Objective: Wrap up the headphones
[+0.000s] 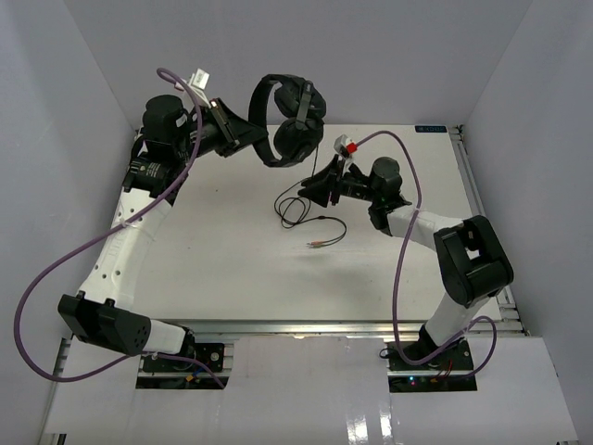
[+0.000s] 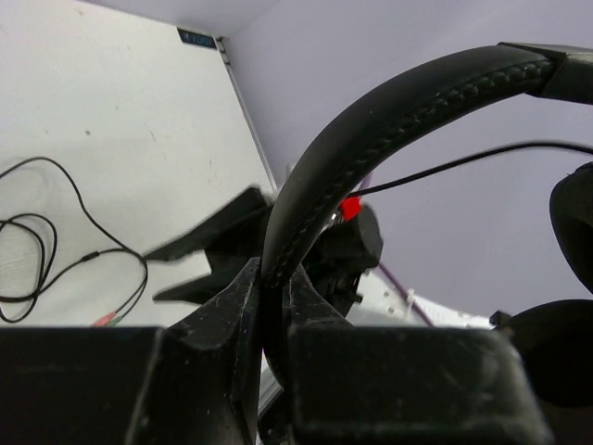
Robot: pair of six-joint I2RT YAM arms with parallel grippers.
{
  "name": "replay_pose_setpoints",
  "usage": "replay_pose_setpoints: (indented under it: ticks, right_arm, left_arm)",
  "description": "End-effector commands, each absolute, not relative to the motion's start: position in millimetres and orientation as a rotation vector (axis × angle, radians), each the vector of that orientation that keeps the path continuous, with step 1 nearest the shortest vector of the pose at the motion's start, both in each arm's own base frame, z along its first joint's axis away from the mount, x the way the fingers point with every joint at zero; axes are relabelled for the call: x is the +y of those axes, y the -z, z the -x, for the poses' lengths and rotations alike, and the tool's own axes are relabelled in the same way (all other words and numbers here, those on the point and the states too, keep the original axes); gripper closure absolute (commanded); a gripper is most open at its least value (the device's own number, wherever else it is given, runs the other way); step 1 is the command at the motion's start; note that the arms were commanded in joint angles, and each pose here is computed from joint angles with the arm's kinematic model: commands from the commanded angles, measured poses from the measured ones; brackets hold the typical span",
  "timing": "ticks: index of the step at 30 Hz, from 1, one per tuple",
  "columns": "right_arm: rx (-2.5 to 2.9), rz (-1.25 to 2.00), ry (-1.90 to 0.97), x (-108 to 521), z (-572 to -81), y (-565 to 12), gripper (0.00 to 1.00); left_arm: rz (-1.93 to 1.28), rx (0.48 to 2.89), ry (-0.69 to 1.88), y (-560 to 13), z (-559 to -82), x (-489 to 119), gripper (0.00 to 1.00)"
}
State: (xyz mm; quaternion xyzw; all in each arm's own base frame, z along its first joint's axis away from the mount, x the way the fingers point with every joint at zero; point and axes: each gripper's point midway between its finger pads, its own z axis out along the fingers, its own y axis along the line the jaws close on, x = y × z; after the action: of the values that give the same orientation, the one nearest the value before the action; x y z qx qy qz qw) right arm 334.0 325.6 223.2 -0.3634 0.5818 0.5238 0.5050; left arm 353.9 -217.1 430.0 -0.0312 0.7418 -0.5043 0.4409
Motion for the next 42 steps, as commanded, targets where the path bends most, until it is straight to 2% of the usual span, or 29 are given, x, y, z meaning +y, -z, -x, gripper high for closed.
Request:
replay_pose_setpoints:
  ticks: [1,2,3,9,13,17,20,26,30,37,42]
  right_arm:
    - [1.258,0.940,-1.305,327,-296,-248,0.81]
    - [1.265,0.956,-1.307,330,-292,-247,0.88]
    - [1.265,0.975,-1.305,332,-288,-246,0.92]
    - [1.392,1.077,-1.229,346,-273,-221,0.92]
    - [1.490,1.287,-0.952,359,-263,-199,0.92]
    - [1.538,1.377,-0.550,346,-282,-207,0.92]
    - [1.549,1.488,-0.291,335,-292,-208,0.92]
    - [1.491,1.448,0.356,279,-344,-267,0.92]
    - [1.427,1.402,0.605,249,-359,-302,0.92]
    - [1.395,1.226,0.740,208,-382,-358,0.92]
    - [1.407,1.170,0.728,189,-388,-368,0.92]
  left_arm:
    - [0.168,1.607,1.269,-501,-349,-202,1.00]
    - [0.193,1.596,1.274,-502,-353,-201,1.00]
    - [0.215,1.585,1.278,-502,-356,-200,1.00]
    - [0.357,1.572,1.278,-492,-383,-195,1.00]
    - [0.459,1.563,1.096,-473,-416,-178,1.00]
    - [0.533,1.584,0.823,-444,-447,-158,1.00]
    - [0.516,1.632,0.685,-417,-462,-165,1.00]
    - [0.364,1.784,0.217,-327,-495,-176,1.00]
    - [0.273,1.865,0.068,-279,-498,-182,1.00]
    - [0.100,2.002,0.031,-215,-483,-198,1.00]
    - [0.058,2.010,-0.007,-208,-475,-193,1.00]
